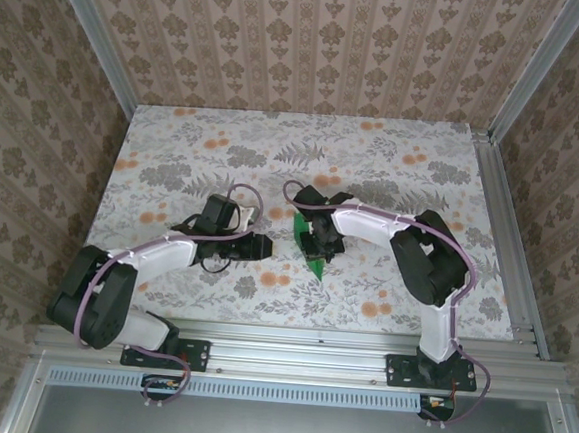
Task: Fold a paper plane with a square sheet of paper (pick it up from the middle)
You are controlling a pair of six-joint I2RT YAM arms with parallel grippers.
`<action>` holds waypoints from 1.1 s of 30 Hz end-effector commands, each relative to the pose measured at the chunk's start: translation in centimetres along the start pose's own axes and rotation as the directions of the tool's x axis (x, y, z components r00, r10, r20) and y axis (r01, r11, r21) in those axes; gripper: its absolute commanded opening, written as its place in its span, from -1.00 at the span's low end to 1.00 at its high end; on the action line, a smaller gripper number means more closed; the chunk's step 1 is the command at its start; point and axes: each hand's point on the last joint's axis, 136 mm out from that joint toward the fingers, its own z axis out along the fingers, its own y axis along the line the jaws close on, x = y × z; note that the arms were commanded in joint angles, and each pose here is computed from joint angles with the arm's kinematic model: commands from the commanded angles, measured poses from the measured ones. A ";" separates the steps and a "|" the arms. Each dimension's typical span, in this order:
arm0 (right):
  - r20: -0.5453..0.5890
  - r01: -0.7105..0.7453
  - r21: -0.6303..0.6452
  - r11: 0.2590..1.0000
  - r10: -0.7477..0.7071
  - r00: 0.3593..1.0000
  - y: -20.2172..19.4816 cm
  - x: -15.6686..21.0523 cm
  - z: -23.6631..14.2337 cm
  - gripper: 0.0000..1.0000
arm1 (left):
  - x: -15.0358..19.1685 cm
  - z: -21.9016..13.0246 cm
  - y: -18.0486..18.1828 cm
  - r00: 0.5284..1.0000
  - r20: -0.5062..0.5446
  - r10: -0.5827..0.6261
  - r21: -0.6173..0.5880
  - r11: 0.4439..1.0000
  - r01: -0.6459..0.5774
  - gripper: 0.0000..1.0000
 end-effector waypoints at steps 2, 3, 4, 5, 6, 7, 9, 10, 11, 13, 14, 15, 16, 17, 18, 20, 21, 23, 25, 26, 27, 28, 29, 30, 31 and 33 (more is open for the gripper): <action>-0.040 0.029 0.077 0.997 -0.026 0.999 -0.5 0.8 1.7 -0.55 | 0.5 0.4 0.4 1.000 -0.019 0.006 0.019 1.000 -0.006 -0.15; -0.043 0.031 0.084 0.996 -0.028 0.999 -0.5 0.8 1.7 -0.55 | 0.6 0.5 0.4 1.000 -0.021 0.007 0.020 1.000 -0.006 -0.15; -0.044 0.039 0.096 0.995 -0.034 0.998 -0.5 0.8 1.7 -0.55 | 0.7 0.5 0.5 1.000 -0.024 0.004 0.020 1.000 -0.004 -0.15; -0.047 0.043 0.108 0.993 -0.038 0.998 -0.6 0.9 1.7 -0.55 | 0.7 0.6 0.5 1.000 -0.025 0.003 0.019 1.000 -0.003 -0.15; -0.047 0.045 0.111 0.993 -0.040 0.998 -0.6 0.8 1.7 -0.54 | 0.7 0.6 0.5 1.000 -0.026 0.003 0.021 1.000 -0.002 -0.15; -0.045 0.045 0.110 0.993 -0.041 0.998 -0.4 0.8 1.7 -0.54 | 0.7 0.7 0.5 1.000 -0.026 0.005 0.023 1.000 -0.004 -0.15; -0.042 0.045 0.114 0.993 -0.040 0.998 -0.4 0.7 1.5 -0.54 | 0.5 0.7 0.4 1.000 -0.024 0.003 0.028 1.000 -0.002 -0.15; -0.036 0.045 0.116 0.992 -0.041 0.999 -0.4 0.5 1.3 -0.54 | 0.6 0.7 0.4 1.000 -0.026 0.003 0.029 1.000 -0.002 -0.15; -0.035 0.048 0.121 0.992 -0.044 0.998 -0.5 0.5 1.2 -0.54 | 0.5 0.7 0.3 1.000 -0.025 0.003 0.030 1.000 -0.003 -0.15; -0.020 0.051 0.119 0.992 -0.049 0.999 -0.4 0.2 0.4 -0.51 | 0.4 0.6 0.1 1.000 -0.025 0.009 0.031 0.999 -0.008 -0.14; -0.008 0.052 0.120 0.991 -0.051 0.999 -0.4 0.1 -0.2 -0.48 | 0.2 0.6 0.1 1.000 -0.025 0.013 0.030 0.999 -0.012 -0.14; -0.001 0.051 0.120 0.991 -0.052 0.999 -0.4 0.0 -0.7 -0.47 | 0.2 0.5 0.0 1.000 -0.026 0.017 0.027 0.999 -0.016 -0.14; 0.008 0.055 0.118 0.991 -0.056 0.998 -0.3 -0.1 -1.2 -0.48 | -0.1 0.3 -0.1 0.999 -0.023 0.025 0.022 0.999 -0.025 -0.14; 0.021 0.056 0.113 0.992 -0.059 0.998 -0.3 -0.3 -1.9 -0.47 | -0.4 0.1 -0.3 0.999 -0.019 0.038 0.015 0.999 -0.038 -0.13; 0.029 0.059 0.108 0.992 -0.062 0.998 -0.2 -0.3 -2.5 -0.45 | -0.6 -0.1 -0.4 0.999 -0.018 0.051 0.006 0.999 -0.051 -0.12; 0.054 0.068 0.093 0.993 -0.073 0.996 0.1 -0.6 -4.0 -0.40 | -1.4 -0.9 -0.7 0.996 -0.007 0.091 -0.023 0.996 -0.091 -0.09; 0.063 0.071 0.082 0.994 -0.076 0.995 0.2 -0.6 -4.6 -0.37 | -1.8 -1.3 -0.8 0.994 -0.001 0.110 -0.037 0.993 -0.110 -0.08; 0.082 0.076 0.049 0.996 -0.080 0.993 0.4 -0.7 -5.9 -0.32 | -2.7 -2.2 -1.1 0.988 0.013 0.154 -0.077 0.985 -0.152 0.02; 0.103 0.079 0.014 0.997 -0.080 0.991 0.5 -0.8 -7.1 -0.32 | -3.4 -3.0 -1.2 0.980 0.024 0.196 -0.119 0.974 -0.192 0.04; 0.121 0.079 -0.003 0.997 -0.078 0.990 0.4 -1.0 -7.9 -0.31 | -3.8 -3.5 -1.1 0.975 0.029 0.219 -0.148 0.966 -0.212 0.07; 0.134 0.082 -0.018 0.996 -0.079 0.988 0.3 -1.0 -8.4 -0.31 | -4.2 -3.9 -0.9 0.972 0.035 0.234 -0.178 0.958 -0.224 0.16; 0.151 0.083 -0.042 0.996 -0.076 0.986 0.2 -1.2 -9.0 -0.30 | -4.7 -4.4 -0.7 0.966 0.047 0.254 -0.210 0.948 -0.239 0.22; 0.170 0.091 -0.072 0.993 -0.077 0.982 0.1 -1.4 -9.5 -0.27 | -5.1 -4.9 -0.6 0.958 0.056 0.282 -0.239 0.935 -0.262 0.27; 0.181 0.100 -0.090 0.991 -0.082 0.980 0.0 -1.5 -9.9 -0.26 | -5.5 -5.3 -0.5 0.951 0.064 0.303 -0.263 0.924 -0.277 0.33; 0.207 0.115 -0.111 0.987 -0.091 0.974 -0.2 -1.7 -10.6 -0.24 | -6.0 -5.8 -0.3 0.942 0.073 0.326 -0.299 0.909 -0.292 0.38; 0.259 0.148 -0.123 0.981 -0.112 0.959 -0.6 -2.0 -11.6 -0.16 | -7.0 -6.7 0.2 0.924 0.095 0.369 -0.360 0.878 -0.314 0.57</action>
